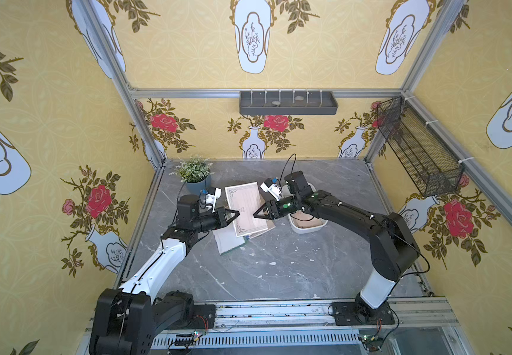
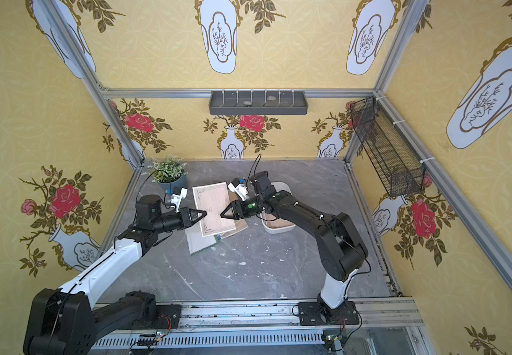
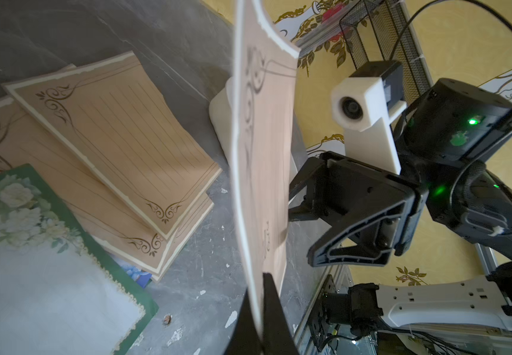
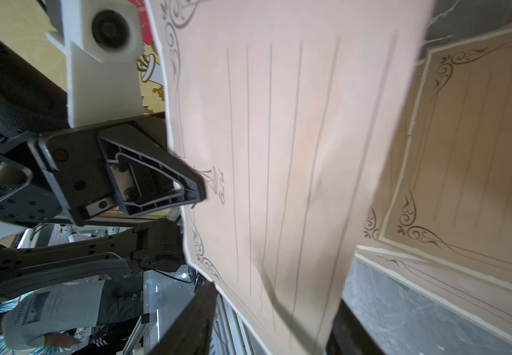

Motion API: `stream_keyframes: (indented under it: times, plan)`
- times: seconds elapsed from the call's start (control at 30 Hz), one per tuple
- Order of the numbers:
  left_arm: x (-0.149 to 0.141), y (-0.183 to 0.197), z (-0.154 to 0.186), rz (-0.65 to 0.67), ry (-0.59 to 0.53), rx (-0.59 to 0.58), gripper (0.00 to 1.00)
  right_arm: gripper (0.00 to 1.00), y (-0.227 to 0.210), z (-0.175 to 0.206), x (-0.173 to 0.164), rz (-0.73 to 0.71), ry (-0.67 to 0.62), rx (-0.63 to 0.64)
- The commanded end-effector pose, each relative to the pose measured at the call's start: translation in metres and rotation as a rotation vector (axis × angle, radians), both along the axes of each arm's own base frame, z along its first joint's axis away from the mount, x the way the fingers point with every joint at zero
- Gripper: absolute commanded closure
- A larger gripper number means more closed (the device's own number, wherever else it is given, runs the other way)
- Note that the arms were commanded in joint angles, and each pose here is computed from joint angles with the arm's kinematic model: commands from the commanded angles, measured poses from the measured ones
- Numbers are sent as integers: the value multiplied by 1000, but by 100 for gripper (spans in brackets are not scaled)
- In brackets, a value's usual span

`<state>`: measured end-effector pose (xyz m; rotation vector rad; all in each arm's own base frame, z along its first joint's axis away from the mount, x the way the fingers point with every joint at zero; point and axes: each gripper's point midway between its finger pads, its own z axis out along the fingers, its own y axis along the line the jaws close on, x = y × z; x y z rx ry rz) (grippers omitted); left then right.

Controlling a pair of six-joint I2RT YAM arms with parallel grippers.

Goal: Take out the stationery paper from the storage box
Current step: Place the stationery paper at the center of the board.

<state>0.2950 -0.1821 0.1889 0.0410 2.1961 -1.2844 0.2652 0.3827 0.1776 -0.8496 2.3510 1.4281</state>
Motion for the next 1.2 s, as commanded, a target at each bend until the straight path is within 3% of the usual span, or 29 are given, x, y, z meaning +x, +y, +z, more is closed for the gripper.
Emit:
stream_keyframes:
  times: [0.0, 0.23, 0.5, 0.57, 0.6, 0.73, 0.83, 0.93, 1.07, 1.17]
  plan:
    - [7, 12, -18, 70, 40, 87, 100, 34, -23, -10, 25, -145, -86, -120]
    - [21, 19, -55, 123, 149, 152, 100, 18, -92, -32, 75, -458, -168, -367]
    - [31, 43, -96, 237, 244, 302, 100, 18, -143, -66, 95, -612, -146, -584]
    - [33, 49, -105, 263, 275, 343, 100, 24, -160, -68, 101, -673, -161, -634]
    - [33, 51, -108, 266, 286, 356, 100, 31, -166, -67, 104, -696, -172, -652]
    - [32, 56, -117, 282, 313, 395, 100, 84, -184, -29, 111, -826, -318, -668]
    - [32, 64, -110, 331, 289, 411, 100, 100, -186, 14, 111, -881, -417, -579]
    - [30, 74, -96, 387, 241, 417, 100, 100, -202, 48, 111, -982, -443, -537]
    - [27, 74, -91, 387, 229, 412, 100, 100, -252, 86, 96, -1293, -429, -508]
    - [26, 68, -96, 362, 248, 388, 100, 100, -256, 108, 94, -1211, -403, -360]
